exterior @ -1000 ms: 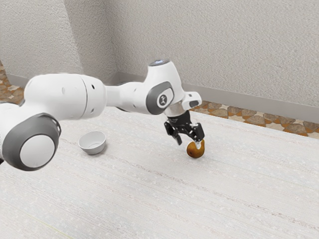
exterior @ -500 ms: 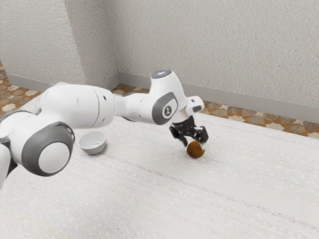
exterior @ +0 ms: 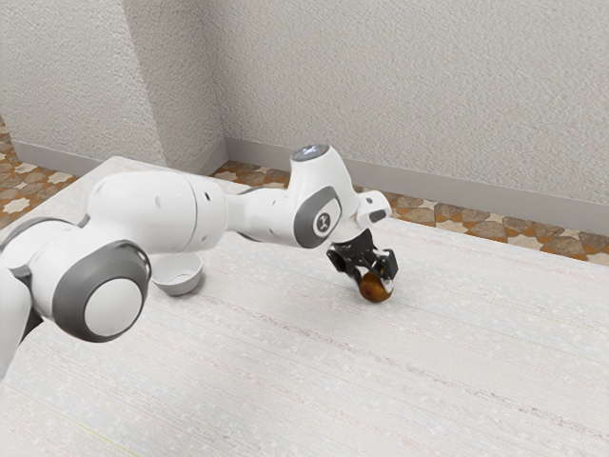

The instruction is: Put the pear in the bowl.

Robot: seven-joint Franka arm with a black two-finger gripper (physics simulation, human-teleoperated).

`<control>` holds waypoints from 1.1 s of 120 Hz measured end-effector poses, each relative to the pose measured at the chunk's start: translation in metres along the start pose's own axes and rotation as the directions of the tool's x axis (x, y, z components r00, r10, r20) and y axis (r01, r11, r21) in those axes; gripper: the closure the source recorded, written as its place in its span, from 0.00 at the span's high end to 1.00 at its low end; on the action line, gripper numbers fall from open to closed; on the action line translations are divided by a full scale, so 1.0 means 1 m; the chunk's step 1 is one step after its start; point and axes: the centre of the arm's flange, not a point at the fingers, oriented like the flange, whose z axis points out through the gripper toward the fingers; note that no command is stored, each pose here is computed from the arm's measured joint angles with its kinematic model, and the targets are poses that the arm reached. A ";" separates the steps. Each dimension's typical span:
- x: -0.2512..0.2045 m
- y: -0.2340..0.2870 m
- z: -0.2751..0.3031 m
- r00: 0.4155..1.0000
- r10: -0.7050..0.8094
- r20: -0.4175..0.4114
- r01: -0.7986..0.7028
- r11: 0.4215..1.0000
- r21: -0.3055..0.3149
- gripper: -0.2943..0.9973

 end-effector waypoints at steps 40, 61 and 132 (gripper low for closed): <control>0.002 0.001 0.001 1.000 -0.011 -0.010 0.011 1.000 0.010 0.43; 0.009 -0.004 -0.024 0.999 -0.017 -0.041 0.019 0.999 0.050 0.31; 0.010 -0.115 -0.123 0.966 -0.222 -0.130 0.244 0.951 0.192 0.35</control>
